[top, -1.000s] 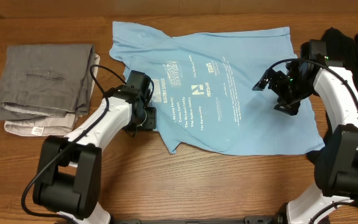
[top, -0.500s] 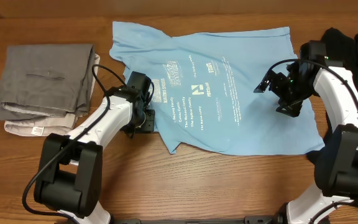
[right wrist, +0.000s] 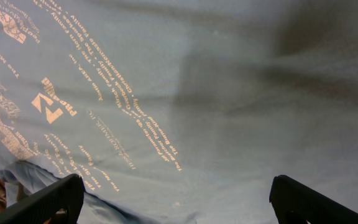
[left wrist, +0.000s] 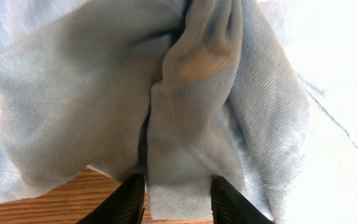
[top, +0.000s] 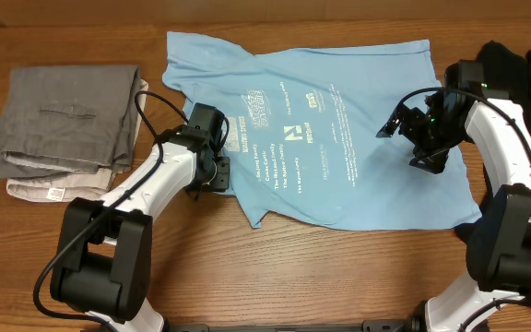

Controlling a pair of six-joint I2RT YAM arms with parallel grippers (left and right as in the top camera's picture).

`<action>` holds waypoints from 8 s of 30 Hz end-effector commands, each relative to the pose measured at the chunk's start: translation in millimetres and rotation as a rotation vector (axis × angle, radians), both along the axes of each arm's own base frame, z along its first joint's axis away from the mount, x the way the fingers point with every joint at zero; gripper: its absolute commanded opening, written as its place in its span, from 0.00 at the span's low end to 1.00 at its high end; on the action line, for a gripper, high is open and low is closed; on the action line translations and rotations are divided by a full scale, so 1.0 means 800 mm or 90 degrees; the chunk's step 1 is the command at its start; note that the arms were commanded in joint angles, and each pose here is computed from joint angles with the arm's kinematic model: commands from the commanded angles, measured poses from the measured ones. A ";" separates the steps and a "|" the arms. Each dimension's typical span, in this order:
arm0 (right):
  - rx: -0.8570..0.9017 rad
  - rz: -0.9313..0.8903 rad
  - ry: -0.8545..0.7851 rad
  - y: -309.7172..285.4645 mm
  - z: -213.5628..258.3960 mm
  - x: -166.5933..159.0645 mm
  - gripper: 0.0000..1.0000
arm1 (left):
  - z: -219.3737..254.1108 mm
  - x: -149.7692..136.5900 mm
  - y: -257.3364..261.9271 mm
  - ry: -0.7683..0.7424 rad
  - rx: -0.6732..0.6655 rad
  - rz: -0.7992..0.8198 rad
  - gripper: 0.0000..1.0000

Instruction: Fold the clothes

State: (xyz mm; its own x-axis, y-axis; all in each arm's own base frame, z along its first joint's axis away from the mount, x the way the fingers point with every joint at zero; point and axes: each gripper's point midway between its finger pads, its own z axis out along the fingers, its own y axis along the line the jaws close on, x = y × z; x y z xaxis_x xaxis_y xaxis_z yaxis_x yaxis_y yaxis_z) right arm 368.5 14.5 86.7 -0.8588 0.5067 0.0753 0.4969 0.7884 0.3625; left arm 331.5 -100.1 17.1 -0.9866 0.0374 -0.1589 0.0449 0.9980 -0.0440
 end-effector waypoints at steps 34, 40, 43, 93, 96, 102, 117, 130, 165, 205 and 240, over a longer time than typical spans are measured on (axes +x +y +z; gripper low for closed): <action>-0.095 -0.193 0.210 -0.162 0.021 -0.112 0.95 | 0.072 -0.054 0.024 0.010 -0.013 0.091 0.04; -0.091 -0.207 0.219 -0.168 0.021 -0.119 1.00 | 0.095 -0.088 0.047 0.044 -0.009 0.159 0.04; -0.092 -0.207 0.227 -0.167 0.020 -0.122 1.00 | 0.103 -0.096 0.054 0.050 -0.022 0.181 0.05; -0.115 -0.164 0.193 -0.143 -0.096 -0.133 0.90 | 0.102 -0.077 0.055 0.017 -0.029 0.188 0.14; -0.113 -0.155 0.201 -0.141 -0.096 -0.138 0.86 | 0.102 -0.077 0.055 0.017 -0.029 0.188 0.14; -0.142 -0.159 0.231 -0.149 -0.096 -0.151 0.77 | 0.102 -0.079 0.055 0.021 -0.028 0.188 0.14; -0.163 -0.170 0.195 -0.152 -0.129 -0.151 0.68 | 0.101 -0.084 0.060 0.030 -0.014 0.190 0.15; -0.170 -0.173 0.182 -0.157 -0.129 -0.144 0.15 | 0.100 -0.091 0.067 0.042 0.001 0.197 0.15; -0.124 -0.179 0.149 -0.144 -0.128 -0.127 0.20 | 0.009 -0.113 0.105 0.115 0.046 0.086 0.33; -0.125 -0.179 0.147 -0.144 -0.128 -0.126 0.25 | 0.049 -0.082 0.099 0.104 0.026 0.084 0.27; -0.125 -0.180 0.145 -0.145 -0.128 -0.125 0.25 | 0.004 -0.097 0.093 0.169 0.001 0.078 0.10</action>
State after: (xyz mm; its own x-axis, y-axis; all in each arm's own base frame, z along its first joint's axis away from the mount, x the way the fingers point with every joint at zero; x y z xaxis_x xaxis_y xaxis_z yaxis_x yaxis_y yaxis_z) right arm 273.1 -110.0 -2.3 -0.6585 0.7476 0.0862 0.7525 0.6554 0.0645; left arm 251.4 -23.9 16.9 -0.9904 -0.0940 0.1014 -0.0965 0.9951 -0.0208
